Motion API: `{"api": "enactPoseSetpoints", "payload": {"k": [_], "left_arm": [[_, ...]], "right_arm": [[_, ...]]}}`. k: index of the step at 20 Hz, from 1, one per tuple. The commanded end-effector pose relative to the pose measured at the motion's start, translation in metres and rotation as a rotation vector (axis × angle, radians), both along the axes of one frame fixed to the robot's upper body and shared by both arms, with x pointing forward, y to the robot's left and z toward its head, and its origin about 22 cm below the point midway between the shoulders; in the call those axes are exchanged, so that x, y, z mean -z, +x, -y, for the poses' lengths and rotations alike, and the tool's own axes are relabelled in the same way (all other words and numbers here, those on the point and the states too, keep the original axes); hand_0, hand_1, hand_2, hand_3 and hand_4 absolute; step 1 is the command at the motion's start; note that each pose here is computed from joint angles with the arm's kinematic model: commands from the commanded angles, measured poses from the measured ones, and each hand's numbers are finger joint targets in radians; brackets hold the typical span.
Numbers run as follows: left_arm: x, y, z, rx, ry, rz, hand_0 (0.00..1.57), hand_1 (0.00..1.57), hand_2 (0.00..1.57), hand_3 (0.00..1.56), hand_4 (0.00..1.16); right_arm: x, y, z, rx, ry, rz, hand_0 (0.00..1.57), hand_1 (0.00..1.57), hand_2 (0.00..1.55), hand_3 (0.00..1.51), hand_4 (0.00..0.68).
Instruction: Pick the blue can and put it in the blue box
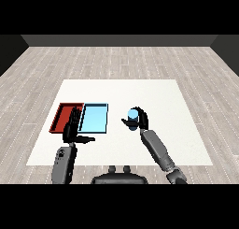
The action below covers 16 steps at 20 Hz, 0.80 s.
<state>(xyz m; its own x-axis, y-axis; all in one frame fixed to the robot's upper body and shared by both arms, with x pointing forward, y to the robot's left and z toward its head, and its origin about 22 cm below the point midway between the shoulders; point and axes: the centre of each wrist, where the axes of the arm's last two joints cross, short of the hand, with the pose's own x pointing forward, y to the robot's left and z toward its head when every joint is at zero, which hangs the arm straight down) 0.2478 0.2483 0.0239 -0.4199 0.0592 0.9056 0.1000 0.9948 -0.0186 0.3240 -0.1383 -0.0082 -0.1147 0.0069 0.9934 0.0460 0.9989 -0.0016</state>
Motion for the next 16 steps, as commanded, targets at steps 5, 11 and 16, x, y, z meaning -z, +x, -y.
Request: {"api": "enactPoseSetpoints", "payload": {"k": [5, 11, 16], "left_arm": [[0.011, 0.0197, 0.040, 0.102, 0.022, -0.103, 0.00, 0.00, 0.00, 0.00, 0.00], [0.011, 0.0143, 0.066, 0.144, 0.024, -0.137, 0.00, 0.00, 0.00, 0.00, 0.00], [-0.006, 0.0197, 0.063, 0.144, 0.018, -0.124, 0.00, 0.00, 0.00, 0.00, 0.00]], "right_arm": [[-0.051, -0.001, -0.001, -0.042, -0.086, 0.161, 1.44, 1.44, 1.45, 1.40, 0.615], [-0.065, -0.008, 0.009, -0.049, -0.122, 0.167, 1.42, 1.42, 1.44, 1.40, 0.616], [-0.066, -0.016, 0.006, -0.049, -0.149, 0.174, 1.42, 1.42, 1.45, 1.40, 0.616]]}}
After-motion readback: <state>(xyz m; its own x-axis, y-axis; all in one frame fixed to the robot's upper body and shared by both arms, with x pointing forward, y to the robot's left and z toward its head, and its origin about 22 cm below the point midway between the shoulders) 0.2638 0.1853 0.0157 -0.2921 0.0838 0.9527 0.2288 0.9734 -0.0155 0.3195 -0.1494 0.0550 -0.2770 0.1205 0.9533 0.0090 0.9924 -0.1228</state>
